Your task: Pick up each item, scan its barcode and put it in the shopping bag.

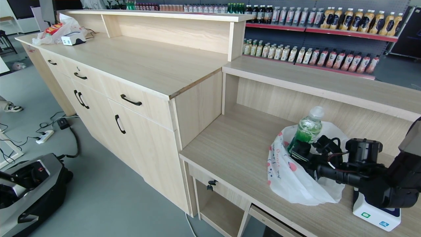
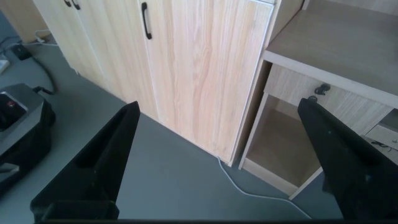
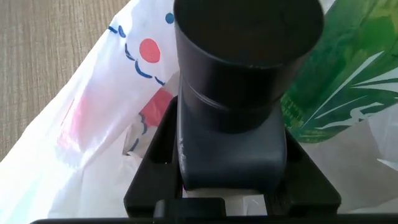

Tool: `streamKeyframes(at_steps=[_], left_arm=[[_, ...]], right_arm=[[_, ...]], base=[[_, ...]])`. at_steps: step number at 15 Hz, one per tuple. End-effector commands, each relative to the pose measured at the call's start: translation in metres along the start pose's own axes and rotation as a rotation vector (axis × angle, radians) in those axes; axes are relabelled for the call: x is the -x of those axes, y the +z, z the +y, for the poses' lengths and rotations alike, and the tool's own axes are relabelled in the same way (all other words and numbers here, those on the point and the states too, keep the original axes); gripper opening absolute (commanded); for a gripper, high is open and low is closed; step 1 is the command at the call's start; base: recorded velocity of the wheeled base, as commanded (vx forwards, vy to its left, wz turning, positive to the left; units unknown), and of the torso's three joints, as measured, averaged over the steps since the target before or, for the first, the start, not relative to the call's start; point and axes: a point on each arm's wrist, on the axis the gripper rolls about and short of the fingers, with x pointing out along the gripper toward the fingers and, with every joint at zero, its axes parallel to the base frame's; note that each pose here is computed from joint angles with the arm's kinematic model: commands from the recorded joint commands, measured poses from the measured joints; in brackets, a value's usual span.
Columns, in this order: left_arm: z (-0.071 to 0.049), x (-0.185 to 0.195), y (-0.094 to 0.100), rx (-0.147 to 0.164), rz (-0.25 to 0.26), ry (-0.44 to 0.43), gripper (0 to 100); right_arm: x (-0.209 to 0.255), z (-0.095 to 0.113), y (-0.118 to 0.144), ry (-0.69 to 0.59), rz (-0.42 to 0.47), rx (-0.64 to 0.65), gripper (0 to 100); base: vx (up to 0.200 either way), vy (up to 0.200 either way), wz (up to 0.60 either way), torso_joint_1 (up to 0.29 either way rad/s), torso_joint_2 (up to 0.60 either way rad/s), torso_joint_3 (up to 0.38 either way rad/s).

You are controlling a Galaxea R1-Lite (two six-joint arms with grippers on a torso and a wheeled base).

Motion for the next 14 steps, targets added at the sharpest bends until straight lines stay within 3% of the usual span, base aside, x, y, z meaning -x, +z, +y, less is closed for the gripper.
streamKeyframes(at_steps=[1,10,11,14], left_arm=[[0.0,0.0,0.0,0.0,0.001,0.001,100],[0.0,0.0,0.0,0.0,0.001,0.001,100],[0.0,0.0,0.0,0.0,0.001,0.001,100],[0.0,0.0,0.0,0.0,0.001,0.001,100]], right_arm=[[-0.007,0.0,-0.009,0.01,0.013,-0.012,0],[-0.023,-0.007,-0.014,0.042,-0.013,-0.003,0],[-0.023,-0.007,-0.014,0.043,-0.011,-0.003,100],[-0.022,-0.008,-0.009,0.04,-0.023,0.001,100]], base=[[0.0,0.0,0.0,0.0,0.0,0.0],[0.0,0.0,0.0,0.0,0.0,0.0],[0.0,0.0,0.0,0.0,0.0,0.0],[0.0,0.0,0.0,0.0,0.0,0.0]])
